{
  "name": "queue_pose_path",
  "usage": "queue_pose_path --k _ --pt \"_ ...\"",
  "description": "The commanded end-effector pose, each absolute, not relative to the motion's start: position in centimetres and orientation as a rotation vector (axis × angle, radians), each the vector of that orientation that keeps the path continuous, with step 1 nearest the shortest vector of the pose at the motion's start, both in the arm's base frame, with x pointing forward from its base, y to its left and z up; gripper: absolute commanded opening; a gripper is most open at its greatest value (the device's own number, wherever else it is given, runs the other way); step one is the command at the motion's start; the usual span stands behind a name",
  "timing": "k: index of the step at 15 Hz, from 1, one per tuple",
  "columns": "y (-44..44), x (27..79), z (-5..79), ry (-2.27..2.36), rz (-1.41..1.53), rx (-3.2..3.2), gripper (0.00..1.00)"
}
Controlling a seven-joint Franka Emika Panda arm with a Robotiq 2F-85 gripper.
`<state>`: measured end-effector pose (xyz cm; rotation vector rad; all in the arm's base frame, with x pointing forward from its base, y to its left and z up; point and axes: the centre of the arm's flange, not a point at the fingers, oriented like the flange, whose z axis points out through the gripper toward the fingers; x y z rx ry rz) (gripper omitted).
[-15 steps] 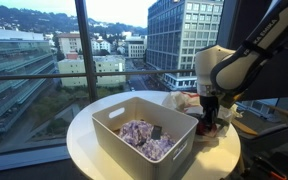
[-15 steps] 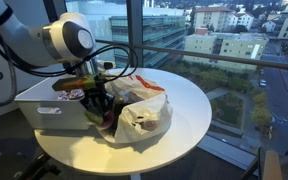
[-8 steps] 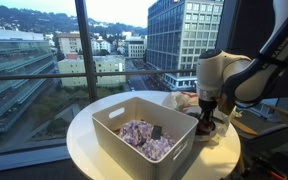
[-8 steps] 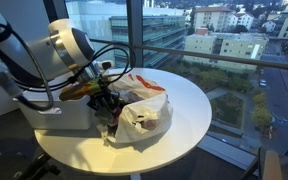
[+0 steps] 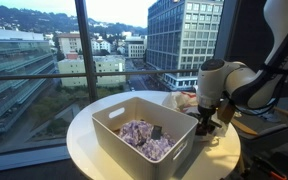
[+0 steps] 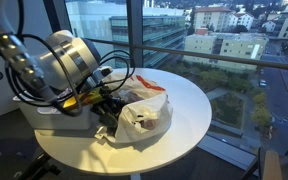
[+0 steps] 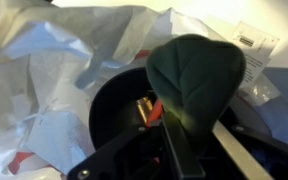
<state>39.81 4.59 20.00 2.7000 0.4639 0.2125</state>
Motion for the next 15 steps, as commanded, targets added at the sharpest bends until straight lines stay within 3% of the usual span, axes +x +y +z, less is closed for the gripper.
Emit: queue_pose_path --k 1,4,5,8,13,15 --pt "4.2 41.3 18.4 0.468 0.299 2.654 0.11" --pt "3.8 42.3 18.5 0.475 0.341 2.613 0.14" --pt "3.8 42.6 18.7 0.476 0.353 2.602 0.40" --pt "3.5 43.4 19.9 0.456 0.399 2.571 0.57" --pt "3.3 44.7 24.3 0.406 0.441 2.565 0.95" --pt "3.5 45.0 26.2 0.390 0.421 2.587 1.00"
